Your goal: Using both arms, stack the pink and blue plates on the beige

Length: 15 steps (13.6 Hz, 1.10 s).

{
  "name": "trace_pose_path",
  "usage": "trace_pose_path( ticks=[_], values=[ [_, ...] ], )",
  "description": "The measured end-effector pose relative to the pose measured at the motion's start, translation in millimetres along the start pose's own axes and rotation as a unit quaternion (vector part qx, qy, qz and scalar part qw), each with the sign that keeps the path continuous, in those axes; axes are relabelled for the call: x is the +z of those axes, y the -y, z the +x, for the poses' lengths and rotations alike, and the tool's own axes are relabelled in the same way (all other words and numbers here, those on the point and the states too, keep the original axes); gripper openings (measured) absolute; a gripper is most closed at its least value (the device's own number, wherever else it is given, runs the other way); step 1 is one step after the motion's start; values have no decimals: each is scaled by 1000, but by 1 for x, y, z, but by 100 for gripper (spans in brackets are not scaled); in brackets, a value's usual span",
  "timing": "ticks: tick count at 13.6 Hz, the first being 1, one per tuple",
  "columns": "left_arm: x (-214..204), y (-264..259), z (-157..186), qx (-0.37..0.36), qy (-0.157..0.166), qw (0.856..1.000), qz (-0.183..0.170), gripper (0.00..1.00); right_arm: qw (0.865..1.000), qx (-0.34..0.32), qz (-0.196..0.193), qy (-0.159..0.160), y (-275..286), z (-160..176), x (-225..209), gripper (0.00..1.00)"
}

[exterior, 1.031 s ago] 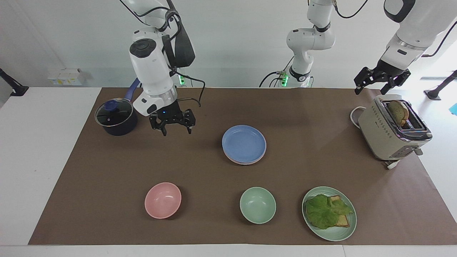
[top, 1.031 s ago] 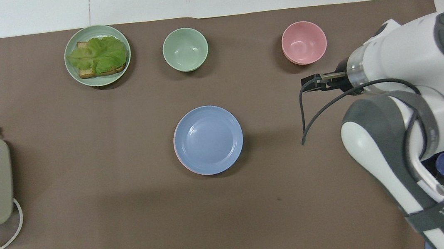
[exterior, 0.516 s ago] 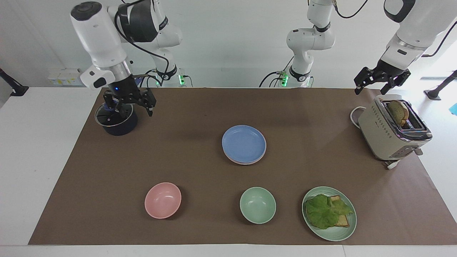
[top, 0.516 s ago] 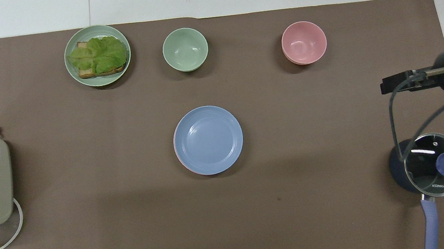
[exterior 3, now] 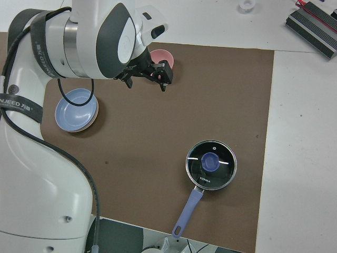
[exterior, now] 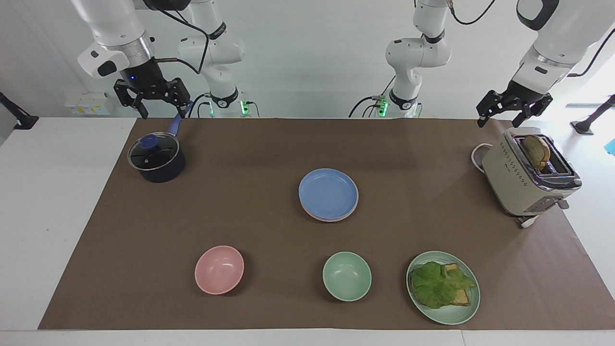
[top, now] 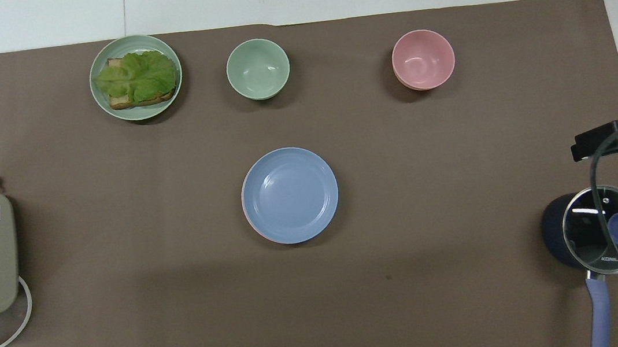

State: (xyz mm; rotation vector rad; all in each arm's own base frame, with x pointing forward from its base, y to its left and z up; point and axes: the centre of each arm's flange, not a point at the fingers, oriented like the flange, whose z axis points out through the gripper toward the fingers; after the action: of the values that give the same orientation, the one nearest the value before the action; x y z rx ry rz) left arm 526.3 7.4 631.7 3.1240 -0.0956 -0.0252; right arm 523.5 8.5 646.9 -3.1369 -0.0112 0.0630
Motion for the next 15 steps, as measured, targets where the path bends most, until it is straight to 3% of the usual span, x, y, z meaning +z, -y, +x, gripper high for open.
trace_pose_path(
  ticks=[6,15],
  values=[
    [0,0,0,0,0,1000,0,100,1000,2,-2,-11,-2,5,-2,100],
    [0,0,0,0,0,1000,0,100,1000,0,-25,0,-16,-5,-21,100]
  ],
)
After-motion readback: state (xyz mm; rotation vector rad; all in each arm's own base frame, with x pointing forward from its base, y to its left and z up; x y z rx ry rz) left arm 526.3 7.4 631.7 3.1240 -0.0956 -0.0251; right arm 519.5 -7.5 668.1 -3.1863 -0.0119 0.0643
